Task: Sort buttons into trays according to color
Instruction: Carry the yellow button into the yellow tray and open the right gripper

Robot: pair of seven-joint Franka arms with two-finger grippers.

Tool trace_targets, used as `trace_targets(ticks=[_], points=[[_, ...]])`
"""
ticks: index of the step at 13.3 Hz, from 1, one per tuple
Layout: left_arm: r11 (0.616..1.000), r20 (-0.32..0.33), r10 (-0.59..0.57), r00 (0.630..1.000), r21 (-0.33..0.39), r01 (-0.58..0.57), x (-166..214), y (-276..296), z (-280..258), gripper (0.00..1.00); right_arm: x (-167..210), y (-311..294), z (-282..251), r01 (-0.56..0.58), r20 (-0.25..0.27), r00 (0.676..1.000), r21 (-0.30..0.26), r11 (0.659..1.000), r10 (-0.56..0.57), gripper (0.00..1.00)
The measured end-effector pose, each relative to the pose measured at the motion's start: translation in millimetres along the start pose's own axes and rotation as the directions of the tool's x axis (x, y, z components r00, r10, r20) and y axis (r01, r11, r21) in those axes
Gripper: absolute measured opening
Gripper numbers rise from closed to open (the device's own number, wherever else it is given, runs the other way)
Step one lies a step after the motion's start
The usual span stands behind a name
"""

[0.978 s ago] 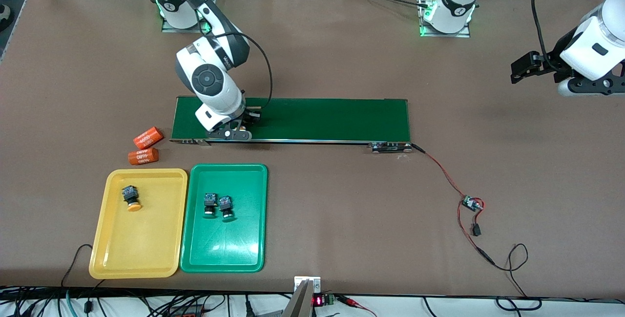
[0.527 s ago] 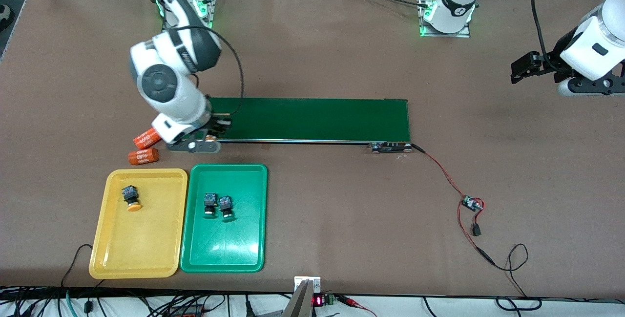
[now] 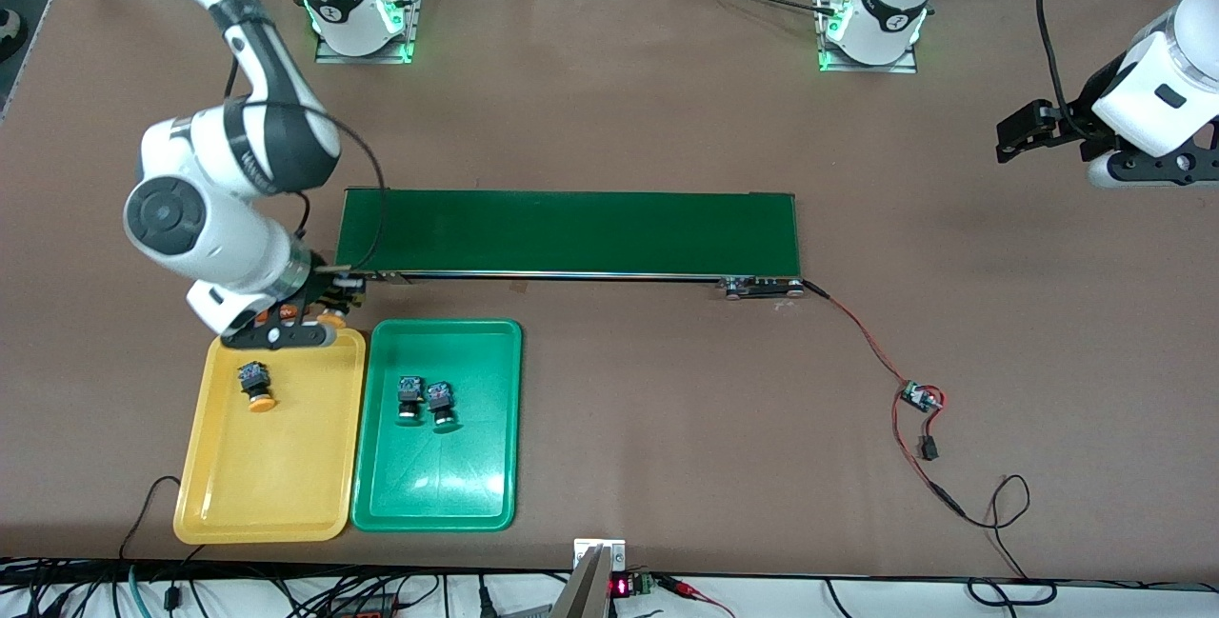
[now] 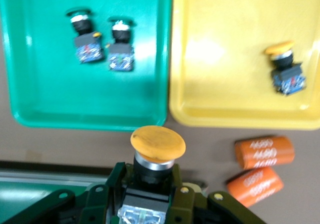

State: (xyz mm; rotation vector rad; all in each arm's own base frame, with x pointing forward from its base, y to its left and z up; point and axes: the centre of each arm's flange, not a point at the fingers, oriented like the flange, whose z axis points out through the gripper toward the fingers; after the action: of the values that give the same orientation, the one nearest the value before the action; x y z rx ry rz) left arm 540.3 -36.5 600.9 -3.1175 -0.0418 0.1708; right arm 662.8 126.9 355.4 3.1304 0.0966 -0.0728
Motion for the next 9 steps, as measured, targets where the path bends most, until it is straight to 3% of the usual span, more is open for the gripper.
trace_targets(ticks=[4,9], points=[[1.0,0.0,0.0,1.0,0.0,0.0,0.0,0.0,0.0,1.0,38.3,60.1,31.9,0.044,-0.02,0.999,-0.002,0.999,-0.044,0.4],[1.0,0.005,0.0,1.0,0.0,0.0,-0.5,-0.1,0.4,1.0,54.6,97.3,92.5,0.062,-0.048,0.997,0.01,0.998,-0.061,0.4]])
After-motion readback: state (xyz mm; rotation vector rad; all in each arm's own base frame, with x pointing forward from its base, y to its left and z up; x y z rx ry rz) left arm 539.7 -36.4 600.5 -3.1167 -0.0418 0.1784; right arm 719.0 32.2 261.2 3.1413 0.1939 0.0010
